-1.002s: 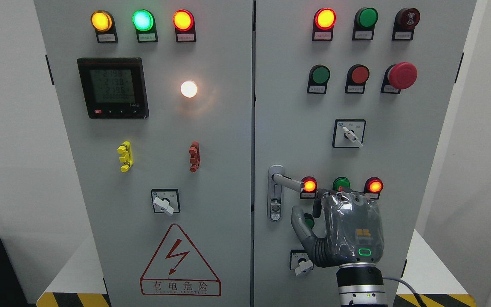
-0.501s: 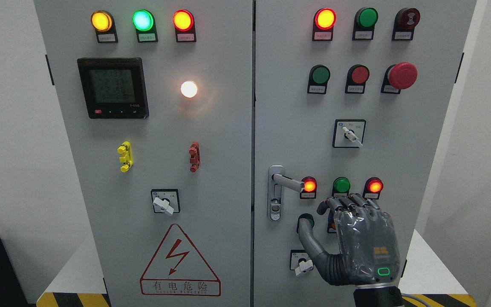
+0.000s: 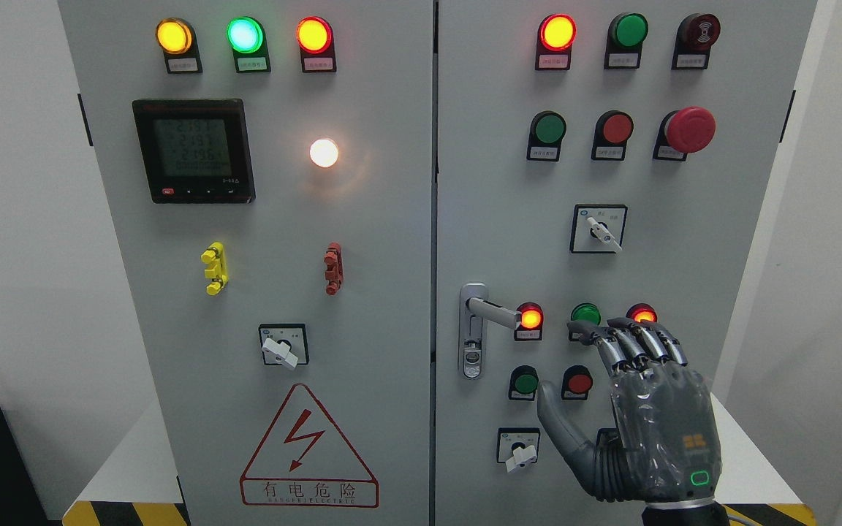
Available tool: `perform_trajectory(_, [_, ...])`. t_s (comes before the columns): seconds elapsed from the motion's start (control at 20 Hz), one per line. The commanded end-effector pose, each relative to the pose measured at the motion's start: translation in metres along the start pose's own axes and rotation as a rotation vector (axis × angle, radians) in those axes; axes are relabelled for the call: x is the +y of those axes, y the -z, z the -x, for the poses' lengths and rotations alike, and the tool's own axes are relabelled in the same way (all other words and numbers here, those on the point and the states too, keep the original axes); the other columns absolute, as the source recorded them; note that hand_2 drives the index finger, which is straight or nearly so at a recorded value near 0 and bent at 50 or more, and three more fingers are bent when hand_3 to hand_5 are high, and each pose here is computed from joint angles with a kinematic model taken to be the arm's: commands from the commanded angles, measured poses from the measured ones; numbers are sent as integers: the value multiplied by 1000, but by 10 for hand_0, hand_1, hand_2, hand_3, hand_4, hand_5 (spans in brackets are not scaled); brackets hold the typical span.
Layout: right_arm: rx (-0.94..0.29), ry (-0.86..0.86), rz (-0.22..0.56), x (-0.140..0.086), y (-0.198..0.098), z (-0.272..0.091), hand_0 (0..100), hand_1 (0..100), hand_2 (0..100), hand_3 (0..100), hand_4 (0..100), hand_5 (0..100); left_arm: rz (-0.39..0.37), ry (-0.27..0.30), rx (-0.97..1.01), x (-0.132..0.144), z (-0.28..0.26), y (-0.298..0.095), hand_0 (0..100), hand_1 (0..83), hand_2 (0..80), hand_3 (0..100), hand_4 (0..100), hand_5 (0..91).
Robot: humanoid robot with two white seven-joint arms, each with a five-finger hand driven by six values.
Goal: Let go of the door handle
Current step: 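Open the right hand and withdraw it from the handle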
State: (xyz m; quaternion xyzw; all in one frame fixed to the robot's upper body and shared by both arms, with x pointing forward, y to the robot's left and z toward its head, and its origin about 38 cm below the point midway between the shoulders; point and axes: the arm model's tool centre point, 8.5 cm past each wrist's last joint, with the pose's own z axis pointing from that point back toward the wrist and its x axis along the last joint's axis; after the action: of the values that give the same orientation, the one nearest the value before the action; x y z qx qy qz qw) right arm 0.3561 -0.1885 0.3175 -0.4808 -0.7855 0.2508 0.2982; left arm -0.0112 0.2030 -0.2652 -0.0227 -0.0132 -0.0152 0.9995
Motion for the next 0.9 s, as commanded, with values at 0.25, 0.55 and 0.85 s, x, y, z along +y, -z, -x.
perform_trajectory(0.25, [-5, 97, 83, -31, -11, 40, 451, 229, 63, 120, 78, 0, 0, 0, -4, 0, 0, 0, 0, 0, 46, 106, 4, 0])
perform_trajectory(0.55, [-41, 125, 70, -27, -21, 38, 467, 196, 39, 106, 62, 0, 0, 0, -4, 0, 0, 0, 0, 0, 46, 106, 3, 0])
perform_trajectory(0.85, [-56, 125, 64, -26, -26, 37, 467, 184, 19, 87, 46, 0, 0, 0, -4, 0, 0, 0, 0, 0, 46, 104, 3, 0])
